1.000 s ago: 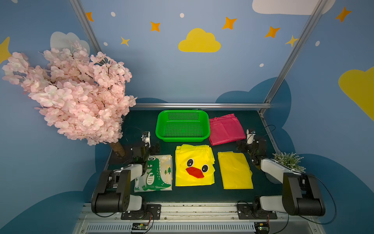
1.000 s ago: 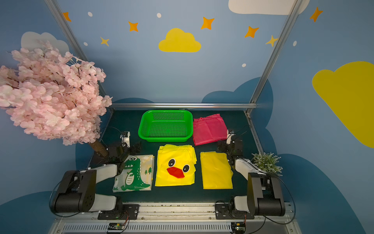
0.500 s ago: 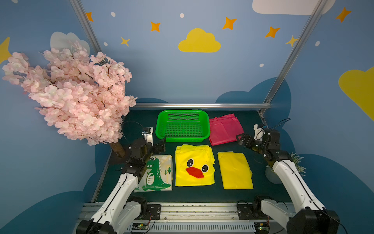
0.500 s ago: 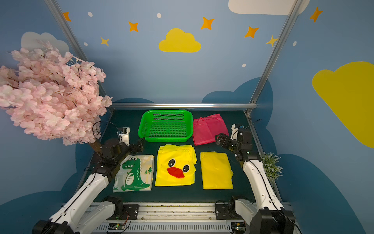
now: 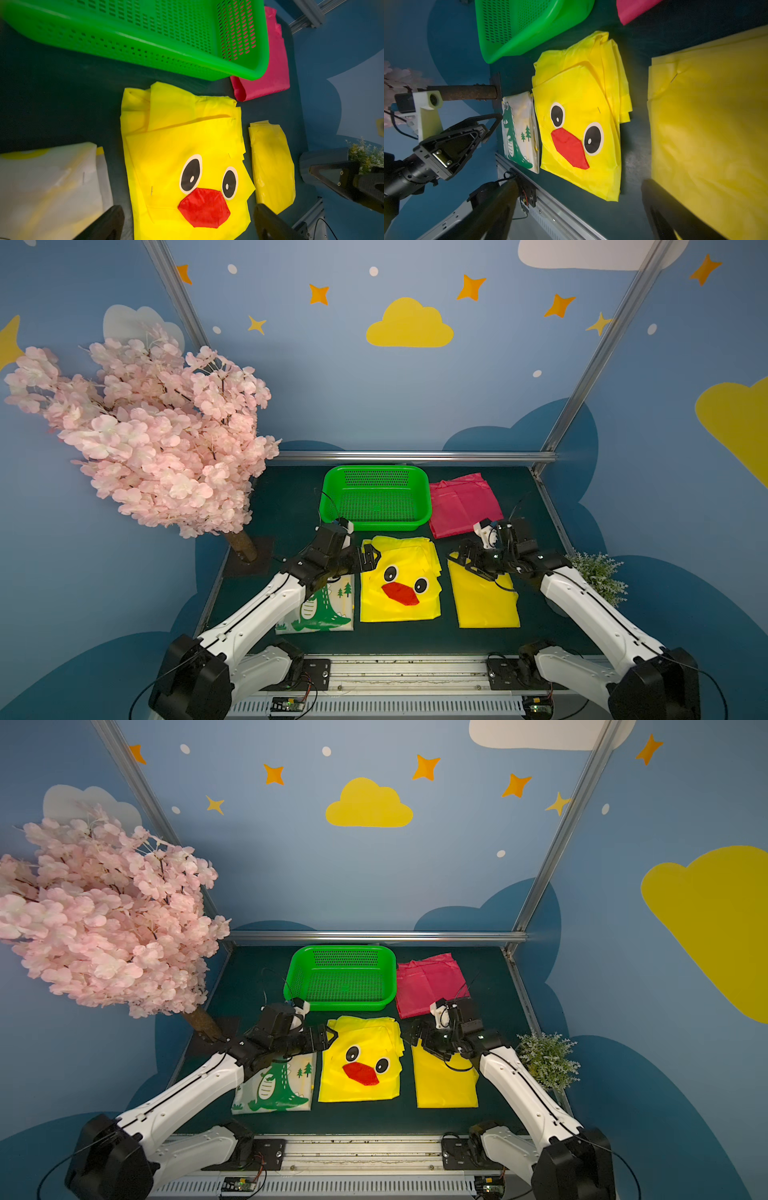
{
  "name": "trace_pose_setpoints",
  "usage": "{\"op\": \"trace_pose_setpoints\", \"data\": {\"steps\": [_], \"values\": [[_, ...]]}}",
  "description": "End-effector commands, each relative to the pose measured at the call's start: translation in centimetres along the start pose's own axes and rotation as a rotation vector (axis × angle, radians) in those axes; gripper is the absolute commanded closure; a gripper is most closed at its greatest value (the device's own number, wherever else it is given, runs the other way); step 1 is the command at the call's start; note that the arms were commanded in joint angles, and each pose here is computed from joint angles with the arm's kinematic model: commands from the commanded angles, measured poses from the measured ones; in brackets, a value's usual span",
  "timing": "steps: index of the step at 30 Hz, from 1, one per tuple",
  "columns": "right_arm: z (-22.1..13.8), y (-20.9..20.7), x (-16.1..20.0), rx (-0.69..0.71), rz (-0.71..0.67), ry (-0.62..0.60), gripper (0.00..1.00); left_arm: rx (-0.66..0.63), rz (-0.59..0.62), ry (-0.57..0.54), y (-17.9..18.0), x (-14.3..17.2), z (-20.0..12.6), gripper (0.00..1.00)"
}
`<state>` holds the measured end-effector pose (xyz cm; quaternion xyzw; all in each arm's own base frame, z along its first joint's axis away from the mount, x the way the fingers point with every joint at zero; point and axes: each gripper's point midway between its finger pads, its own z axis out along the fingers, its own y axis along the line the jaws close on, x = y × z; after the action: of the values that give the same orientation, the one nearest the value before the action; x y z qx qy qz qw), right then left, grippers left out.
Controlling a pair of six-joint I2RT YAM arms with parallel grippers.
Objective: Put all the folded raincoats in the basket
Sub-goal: Pick up the raincoat from the center of the board.
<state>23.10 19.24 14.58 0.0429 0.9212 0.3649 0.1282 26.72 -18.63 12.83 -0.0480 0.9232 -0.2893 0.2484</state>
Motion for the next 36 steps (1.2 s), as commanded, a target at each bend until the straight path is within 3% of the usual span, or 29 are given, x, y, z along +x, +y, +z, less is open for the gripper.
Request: {"op": "trace_pose_setpoints", "data": {"steps": [1,20,28,32,36], "values": [[1.9,-0.3,1.8,0.018,0.044,0.095,0.04,-0.011,-0.121,0.068,0.3,1.7,1.0,0.00],[8.7,-2.0,5.0,0.109,0.008,0.330,0.15,-0.131,-0.184,0.249,4.4,6.7,5.0,0.00],[9.8,-2.0,5.1,0.111,0.011,0.354,0.30,-0.100,-0.198,0.298,4.6,8.0,6.4,0.01],[10.2,-2.0,5.3,0.115,0.009,0.365,0.43,-0.078,-0.198,0.301,4.4,8.1,6.8,0.09],[10.4,-2.2,5.5,0.119,0.005,0.371,0.59,-0.058,-0.196,0.295,4.1,8.0,6.8,0.29]]}}
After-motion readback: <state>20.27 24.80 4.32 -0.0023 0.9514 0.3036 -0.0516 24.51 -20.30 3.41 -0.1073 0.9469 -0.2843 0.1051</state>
